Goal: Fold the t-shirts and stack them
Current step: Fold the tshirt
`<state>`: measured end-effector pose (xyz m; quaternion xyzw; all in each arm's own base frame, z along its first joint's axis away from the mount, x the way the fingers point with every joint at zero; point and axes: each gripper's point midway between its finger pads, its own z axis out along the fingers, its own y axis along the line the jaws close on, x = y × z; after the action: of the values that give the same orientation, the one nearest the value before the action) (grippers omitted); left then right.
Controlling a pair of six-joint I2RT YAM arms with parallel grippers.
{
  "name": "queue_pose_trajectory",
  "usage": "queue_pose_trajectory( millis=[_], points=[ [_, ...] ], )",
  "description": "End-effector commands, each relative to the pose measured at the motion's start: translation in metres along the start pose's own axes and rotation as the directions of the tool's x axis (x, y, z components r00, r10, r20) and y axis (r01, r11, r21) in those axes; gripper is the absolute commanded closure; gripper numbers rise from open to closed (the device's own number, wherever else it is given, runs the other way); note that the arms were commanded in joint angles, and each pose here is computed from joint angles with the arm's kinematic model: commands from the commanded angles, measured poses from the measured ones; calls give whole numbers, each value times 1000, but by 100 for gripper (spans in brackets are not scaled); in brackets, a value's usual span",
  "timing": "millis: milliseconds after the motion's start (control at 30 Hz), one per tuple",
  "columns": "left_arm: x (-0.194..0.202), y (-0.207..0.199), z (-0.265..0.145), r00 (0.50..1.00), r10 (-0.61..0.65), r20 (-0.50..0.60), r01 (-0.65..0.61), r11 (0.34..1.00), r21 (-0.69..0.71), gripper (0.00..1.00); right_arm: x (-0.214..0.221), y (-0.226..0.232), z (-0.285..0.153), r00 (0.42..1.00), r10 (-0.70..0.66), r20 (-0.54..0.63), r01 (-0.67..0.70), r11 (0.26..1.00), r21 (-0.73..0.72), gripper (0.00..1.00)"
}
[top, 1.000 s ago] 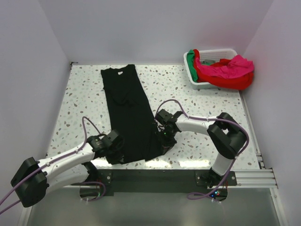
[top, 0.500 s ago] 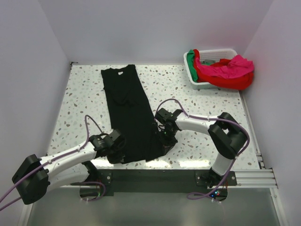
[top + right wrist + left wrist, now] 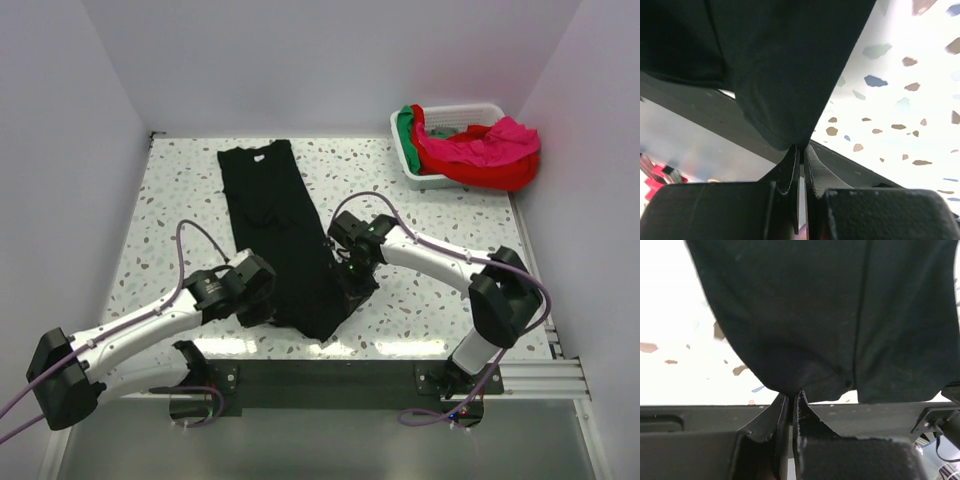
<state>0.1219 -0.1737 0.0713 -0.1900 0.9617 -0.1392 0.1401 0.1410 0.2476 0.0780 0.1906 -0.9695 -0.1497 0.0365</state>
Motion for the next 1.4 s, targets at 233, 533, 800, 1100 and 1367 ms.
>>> queue_pose_trajectory(
  millis=[233,533,800,1100,1367],
  points=[
    [-79,-19,-2,985,18,170,-29,998,64,100,-71,8,-32,976,84,203,-96,994,47,100],
    [-144,-13,4,973,23,228,-37,998,55,100,-153,14,-42,940,132,315,-143,990,14,100],
    [-206,-13,10,958,8,285,-31,997,77,100,-217,10,-46,911,162,379,-167,986,-20,100],
    [-262,5,11,929,-41,368,25,999,47,100,-264,3,-31,896,178,407,-175,983,-46,100],
    [-281,19,20,922,-72,380,55,997,55,100,-287,2,-32,877,184,443,-174,983,-62,100]
  ],
)
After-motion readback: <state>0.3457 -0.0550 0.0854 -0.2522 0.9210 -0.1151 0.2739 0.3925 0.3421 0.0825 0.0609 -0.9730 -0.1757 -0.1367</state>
